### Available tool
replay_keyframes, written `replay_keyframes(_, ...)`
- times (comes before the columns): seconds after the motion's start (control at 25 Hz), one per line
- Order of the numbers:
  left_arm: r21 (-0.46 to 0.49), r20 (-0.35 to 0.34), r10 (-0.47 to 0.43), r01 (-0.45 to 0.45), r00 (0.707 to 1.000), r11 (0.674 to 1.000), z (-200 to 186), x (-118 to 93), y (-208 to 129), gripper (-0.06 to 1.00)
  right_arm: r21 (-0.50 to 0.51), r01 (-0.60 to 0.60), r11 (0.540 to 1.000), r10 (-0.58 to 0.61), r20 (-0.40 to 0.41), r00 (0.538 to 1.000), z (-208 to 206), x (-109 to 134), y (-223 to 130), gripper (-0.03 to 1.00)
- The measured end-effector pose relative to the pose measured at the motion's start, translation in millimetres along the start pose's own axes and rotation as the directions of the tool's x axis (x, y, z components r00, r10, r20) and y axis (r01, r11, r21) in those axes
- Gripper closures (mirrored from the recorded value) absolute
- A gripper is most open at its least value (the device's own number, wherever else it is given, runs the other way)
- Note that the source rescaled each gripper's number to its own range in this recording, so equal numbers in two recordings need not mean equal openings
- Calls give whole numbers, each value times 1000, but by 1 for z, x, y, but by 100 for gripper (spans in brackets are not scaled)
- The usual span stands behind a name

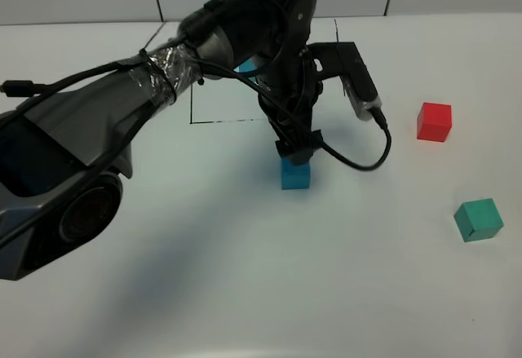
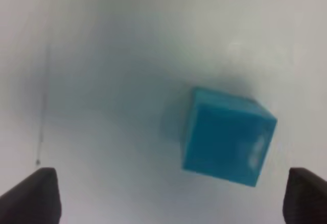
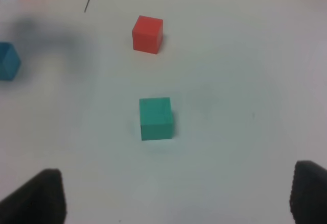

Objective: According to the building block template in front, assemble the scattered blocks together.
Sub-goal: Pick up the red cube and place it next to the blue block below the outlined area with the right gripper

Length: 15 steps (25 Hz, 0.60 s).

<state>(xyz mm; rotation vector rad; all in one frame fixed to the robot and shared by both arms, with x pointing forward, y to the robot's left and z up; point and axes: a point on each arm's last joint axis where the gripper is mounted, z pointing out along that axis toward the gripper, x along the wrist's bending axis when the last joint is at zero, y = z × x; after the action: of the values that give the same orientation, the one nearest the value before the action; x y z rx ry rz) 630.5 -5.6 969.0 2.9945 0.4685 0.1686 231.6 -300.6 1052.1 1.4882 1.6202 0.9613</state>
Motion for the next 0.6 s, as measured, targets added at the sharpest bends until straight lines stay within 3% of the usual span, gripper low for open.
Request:
replay_keyframes(0.12, -20, -32, -185, 184, 982, 983, -17, 22, -16, -2, 0, 0, 1000, 0, -1, 1000, 0, 0, 0, 20)
replay_keyframes(0.28, -54, -72, -363, 360, 929, 931, -38, 50, -40, -2, 0, 0, 1000, 0, -1, 1000, 0, 0, 0, 20)
replay_keyframes(0.6, -56, -92, -560, 557, 823, 828, -66, 86, -103, 9, 0, 0, 1000, 0, -1, 1000, 0, 0, 0, 20)
